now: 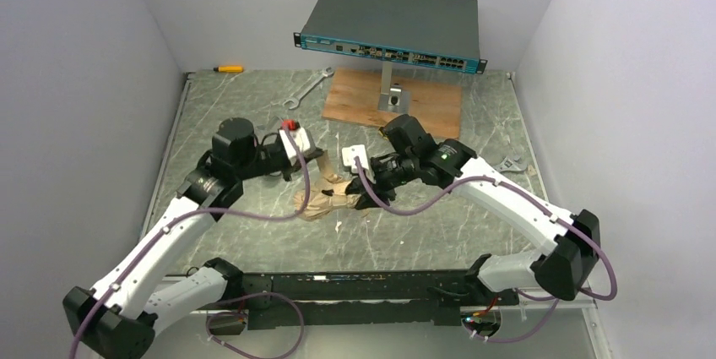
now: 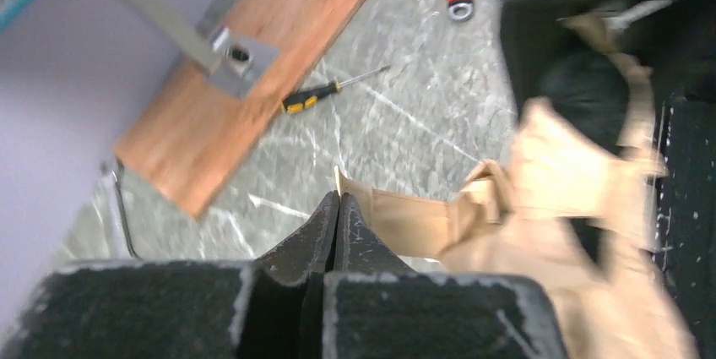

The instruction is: Open the umbrella

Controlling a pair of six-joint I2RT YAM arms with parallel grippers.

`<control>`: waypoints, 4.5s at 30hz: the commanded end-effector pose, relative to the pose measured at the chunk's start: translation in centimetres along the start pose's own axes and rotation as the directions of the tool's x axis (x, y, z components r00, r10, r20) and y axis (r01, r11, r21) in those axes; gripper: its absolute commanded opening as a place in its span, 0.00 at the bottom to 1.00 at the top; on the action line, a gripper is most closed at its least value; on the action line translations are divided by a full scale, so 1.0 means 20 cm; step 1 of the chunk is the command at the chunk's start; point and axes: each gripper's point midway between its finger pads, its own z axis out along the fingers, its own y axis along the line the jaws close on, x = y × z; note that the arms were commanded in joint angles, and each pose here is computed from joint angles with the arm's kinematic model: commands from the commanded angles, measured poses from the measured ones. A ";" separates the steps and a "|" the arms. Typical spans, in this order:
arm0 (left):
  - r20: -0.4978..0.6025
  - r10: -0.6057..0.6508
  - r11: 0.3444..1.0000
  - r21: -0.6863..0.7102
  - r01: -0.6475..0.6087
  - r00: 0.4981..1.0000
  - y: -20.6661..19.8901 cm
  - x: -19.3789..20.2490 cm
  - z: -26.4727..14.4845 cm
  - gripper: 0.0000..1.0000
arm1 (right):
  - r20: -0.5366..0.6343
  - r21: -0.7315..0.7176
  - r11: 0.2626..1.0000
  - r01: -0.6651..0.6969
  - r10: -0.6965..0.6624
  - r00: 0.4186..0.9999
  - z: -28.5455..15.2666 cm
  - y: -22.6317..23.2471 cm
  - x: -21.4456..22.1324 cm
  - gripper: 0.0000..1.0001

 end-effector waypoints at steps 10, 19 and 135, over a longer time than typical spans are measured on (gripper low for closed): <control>-0.167 -0.244 0.960 0.098 0.262 0.955 -0.06 0.32 -0.04 0.00 | 0.255 0.308 0.950 -0.051 -0.031 0.966 -0.27 -0.21 -0.29 0.00; 0.134 -0.171 0.935 0.333 0.119 0.976 -0.30 -0.15 -0.22 0.00 | 0.133 0.311 0.919 -0.242 0.210 0.969 -0.19 -0.32 0.02 0.00; 0.197 0.160 0.986 -0.071 -0.149 0.967 0.01 -0.16 0.01 0.00 | 0.437 -0.039 0.911 -0.411 0.386 0.812 -0.35 -0.18 -0.65 0.48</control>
